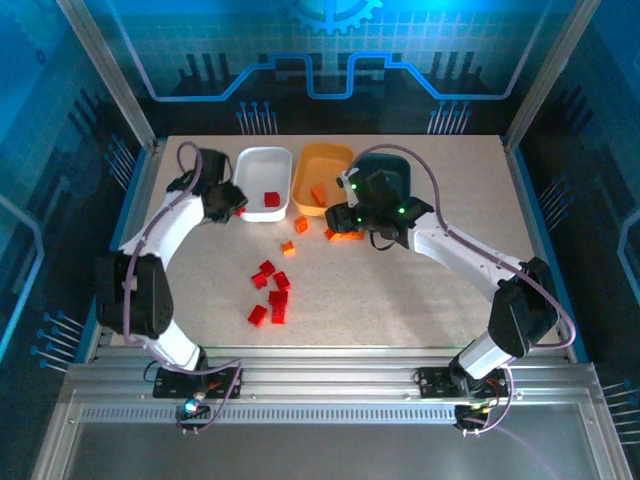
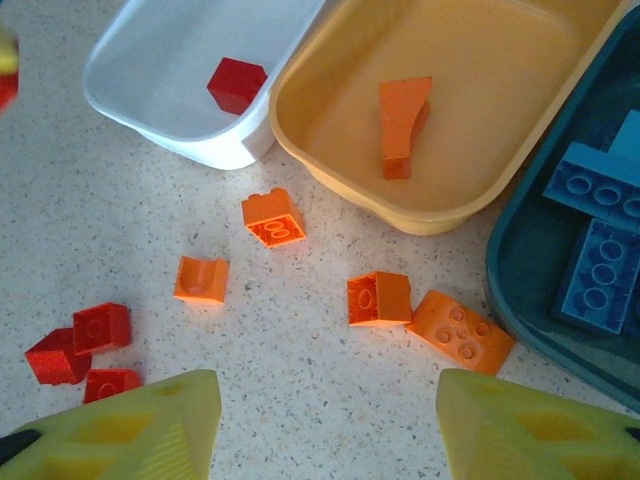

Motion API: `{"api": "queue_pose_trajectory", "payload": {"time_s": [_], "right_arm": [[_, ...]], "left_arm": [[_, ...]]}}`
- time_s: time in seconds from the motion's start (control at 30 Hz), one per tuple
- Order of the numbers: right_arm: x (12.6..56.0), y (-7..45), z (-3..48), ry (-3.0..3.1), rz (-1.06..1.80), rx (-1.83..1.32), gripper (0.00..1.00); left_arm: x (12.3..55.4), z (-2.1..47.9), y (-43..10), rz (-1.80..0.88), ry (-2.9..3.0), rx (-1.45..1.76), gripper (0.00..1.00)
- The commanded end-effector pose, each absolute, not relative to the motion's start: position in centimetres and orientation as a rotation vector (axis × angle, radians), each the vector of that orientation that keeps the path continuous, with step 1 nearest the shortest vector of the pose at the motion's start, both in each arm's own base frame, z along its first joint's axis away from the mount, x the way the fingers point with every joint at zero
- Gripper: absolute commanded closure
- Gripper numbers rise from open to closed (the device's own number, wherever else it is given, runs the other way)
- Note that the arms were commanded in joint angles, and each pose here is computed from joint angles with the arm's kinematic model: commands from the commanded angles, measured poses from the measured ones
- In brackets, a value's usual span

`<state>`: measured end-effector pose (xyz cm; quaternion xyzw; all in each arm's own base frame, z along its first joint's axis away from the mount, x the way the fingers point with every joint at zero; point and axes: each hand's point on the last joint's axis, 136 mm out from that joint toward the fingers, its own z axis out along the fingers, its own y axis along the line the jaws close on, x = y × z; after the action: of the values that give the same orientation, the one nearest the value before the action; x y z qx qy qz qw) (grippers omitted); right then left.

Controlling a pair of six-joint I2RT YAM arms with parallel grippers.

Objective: Sort the legos into containers by color

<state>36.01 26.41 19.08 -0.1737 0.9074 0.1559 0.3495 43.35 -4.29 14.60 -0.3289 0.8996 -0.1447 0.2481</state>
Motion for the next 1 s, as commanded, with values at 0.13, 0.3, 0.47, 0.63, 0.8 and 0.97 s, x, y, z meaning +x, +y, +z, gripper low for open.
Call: {"api": "queue_pose_trajectory", "payload": {"time_s": [0.13,0.3,0.47,0.63,0.8,0.97], "right_arm": [[36.9,25.7,16.3,2.416,0.344,-0.428,0.40],[37.2,25.7,15.4,2.436,0.335,-0.437,0.41],[37.1,26.4,14.1,2.467,0.341,-0.456,0.40],[37.0,27.3,12.8,2.499,0.330,-0.474,0.40],[36.1,29.7,11.8,2.514,0.326,-0.532,0.39],[36.0,32.6,10.8,2.523,0.359,-0.536,0.36]], "left_arm": [[48.6,11.3,-7.9,-0.401,2.621,-0.757,0.68],[50.5,9.1,-8.4,-0.367,2.663,-0.745,0.65],[51.2,9.1,-8.9,-0.379,2.669,-0.720,0.46],[51.1,11.7,-10.1,-0.435,2.641,-0.656,0.30],[48.9,17.9,-11.5,-0.554,2.524,-0.553,0.18],[42.4,19.3,-11.0,-0.625,2.443,-0.524,0.02]]}}
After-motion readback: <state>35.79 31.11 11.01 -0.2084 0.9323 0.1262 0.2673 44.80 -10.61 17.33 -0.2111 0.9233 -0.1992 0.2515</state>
